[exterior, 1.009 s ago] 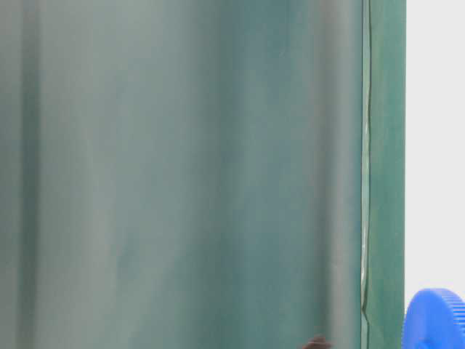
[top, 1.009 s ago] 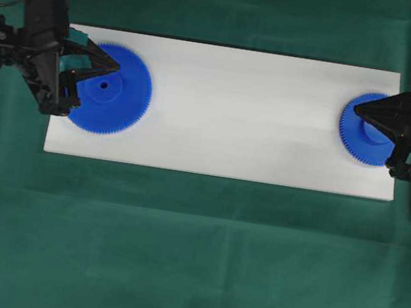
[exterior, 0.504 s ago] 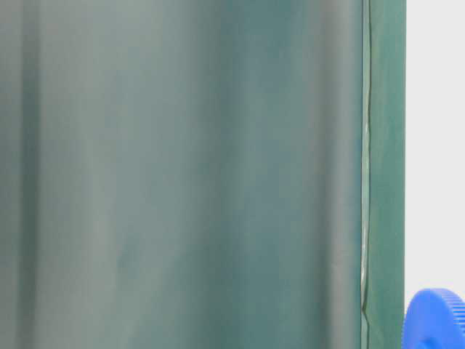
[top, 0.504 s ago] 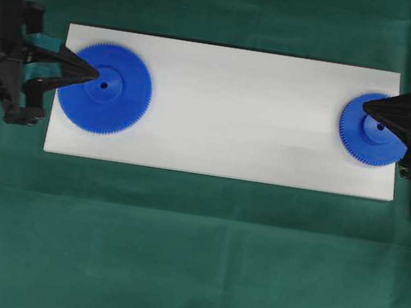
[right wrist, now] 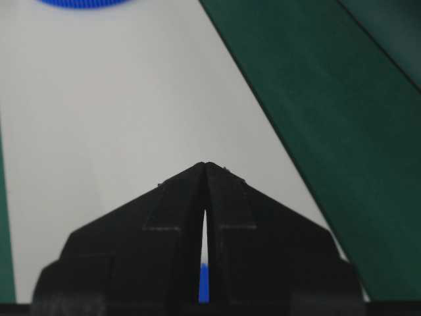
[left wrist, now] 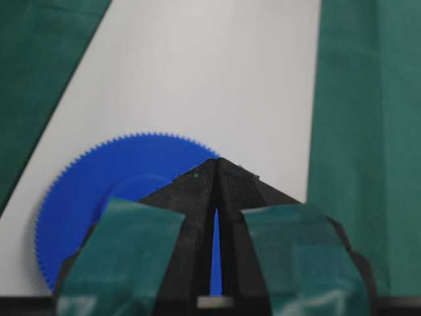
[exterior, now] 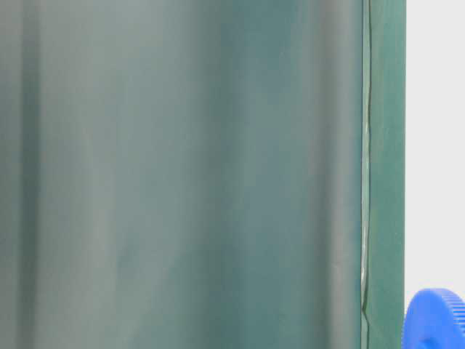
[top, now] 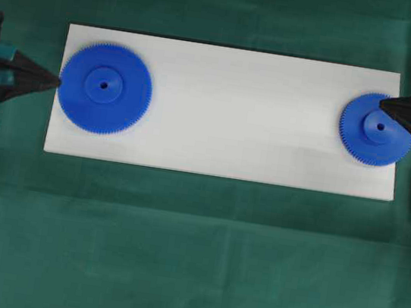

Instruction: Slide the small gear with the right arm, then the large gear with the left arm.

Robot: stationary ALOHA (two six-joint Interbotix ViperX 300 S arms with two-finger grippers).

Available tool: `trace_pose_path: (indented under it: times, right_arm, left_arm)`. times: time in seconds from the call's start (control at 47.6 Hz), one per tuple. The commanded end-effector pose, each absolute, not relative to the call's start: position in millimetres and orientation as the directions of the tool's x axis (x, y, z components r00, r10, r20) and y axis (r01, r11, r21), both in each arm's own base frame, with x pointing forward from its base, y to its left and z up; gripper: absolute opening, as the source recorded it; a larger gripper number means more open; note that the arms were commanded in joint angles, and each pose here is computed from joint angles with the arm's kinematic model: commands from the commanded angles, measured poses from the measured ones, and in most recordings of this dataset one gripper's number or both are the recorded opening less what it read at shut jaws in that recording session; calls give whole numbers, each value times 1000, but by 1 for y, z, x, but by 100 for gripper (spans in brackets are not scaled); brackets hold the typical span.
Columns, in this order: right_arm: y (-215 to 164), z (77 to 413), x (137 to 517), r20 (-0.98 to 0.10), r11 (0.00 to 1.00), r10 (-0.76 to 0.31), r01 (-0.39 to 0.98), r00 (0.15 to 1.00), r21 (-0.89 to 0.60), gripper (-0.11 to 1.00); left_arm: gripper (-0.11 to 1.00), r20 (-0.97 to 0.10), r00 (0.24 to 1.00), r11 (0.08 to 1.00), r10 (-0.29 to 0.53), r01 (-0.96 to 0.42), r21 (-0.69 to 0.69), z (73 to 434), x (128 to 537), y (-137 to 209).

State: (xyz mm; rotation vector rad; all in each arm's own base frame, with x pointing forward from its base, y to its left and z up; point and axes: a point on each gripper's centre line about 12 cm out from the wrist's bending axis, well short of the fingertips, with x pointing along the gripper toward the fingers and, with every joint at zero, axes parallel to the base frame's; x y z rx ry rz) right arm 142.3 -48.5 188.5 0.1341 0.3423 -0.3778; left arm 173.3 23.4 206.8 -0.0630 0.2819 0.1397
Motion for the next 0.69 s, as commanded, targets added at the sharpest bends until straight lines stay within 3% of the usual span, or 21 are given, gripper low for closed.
trace_pose_path:
  times: [0.0,0.357,0.672]
  right_arm:
    - [-49,200,148,-334,931,-335,363,881,24,50]
    - [-43,201,153,-327,955,-291,291,899,-50,50]
    - [-43,205,154,-319,956,-289,289,903,-49,50]
  left_arm:
    - [-1,-252,960,990,121,-135,-38,209,169,21]
    - [-1,-219,969,991,118,-130,-39,193,138,17]
    - [-1,-222,968,991,118,-129,-38,193,134,16]
